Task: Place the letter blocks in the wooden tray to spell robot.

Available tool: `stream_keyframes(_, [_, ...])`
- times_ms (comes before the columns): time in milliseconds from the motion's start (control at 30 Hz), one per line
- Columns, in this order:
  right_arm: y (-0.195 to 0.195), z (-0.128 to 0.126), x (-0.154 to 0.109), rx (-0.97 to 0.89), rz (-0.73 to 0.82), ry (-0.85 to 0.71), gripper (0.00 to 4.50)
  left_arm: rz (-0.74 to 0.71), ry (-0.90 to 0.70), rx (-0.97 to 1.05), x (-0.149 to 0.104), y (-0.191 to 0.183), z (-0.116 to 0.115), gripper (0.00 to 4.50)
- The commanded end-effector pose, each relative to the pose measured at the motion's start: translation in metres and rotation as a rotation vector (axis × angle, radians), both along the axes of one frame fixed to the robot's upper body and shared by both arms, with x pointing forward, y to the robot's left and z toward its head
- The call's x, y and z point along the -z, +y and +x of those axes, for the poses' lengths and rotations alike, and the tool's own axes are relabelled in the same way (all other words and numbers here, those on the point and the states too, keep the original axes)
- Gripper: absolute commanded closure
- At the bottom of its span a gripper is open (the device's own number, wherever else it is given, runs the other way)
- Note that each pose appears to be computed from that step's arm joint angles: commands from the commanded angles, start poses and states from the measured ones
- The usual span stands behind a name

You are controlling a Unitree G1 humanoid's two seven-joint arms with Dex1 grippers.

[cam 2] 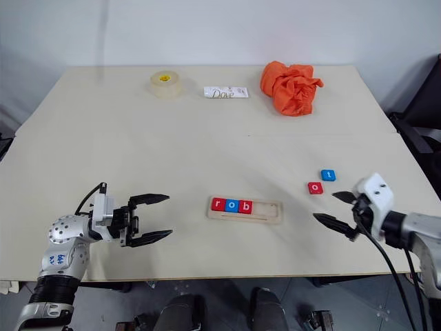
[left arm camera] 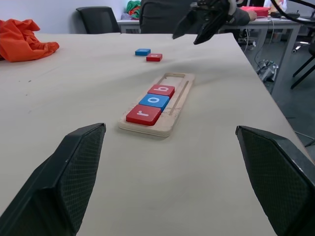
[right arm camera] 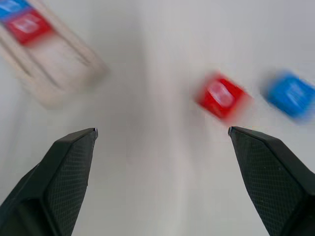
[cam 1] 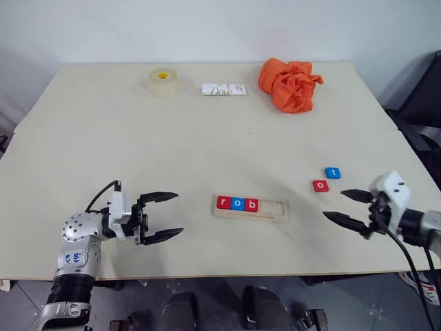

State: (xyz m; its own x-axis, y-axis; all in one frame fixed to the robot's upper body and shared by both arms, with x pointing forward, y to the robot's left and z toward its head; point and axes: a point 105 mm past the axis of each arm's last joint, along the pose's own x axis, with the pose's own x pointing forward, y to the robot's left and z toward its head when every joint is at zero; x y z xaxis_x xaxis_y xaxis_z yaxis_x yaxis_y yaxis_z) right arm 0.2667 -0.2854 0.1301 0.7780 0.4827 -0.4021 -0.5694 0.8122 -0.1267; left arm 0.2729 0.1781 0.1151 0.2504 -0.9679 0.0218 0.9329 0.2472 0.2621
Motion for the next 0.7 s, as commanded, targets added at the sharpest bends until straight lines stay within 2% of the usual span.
stream_keyframes(33, [-0.018,-0.006,-0.014,0.128,0.077,-0.123,0.04,-0.015,-0.012,-0.012,-0.004,0.008,0.001,0.0])
stream_keyframes(167, [-0.02,-0.015,-0.007,0.167,0.086,-0.111,0.04,-0.017,-0.002,-0.009,-0.003,0.012,0.003,0.0])
stream_keyframes(533, [-0.013,-0.01,-0.007,0.171,0.075,-0.116,0.04,-0.007,-0.014,0.006,-0.006,0.013,0.008,0.0])
stream_keyframes(700, [0.003,0.018,-0.01,0.261,0.136,-0.161,0.04,-0.006,-0.023,0.006,-0.008,0.011,0.007,0.0])
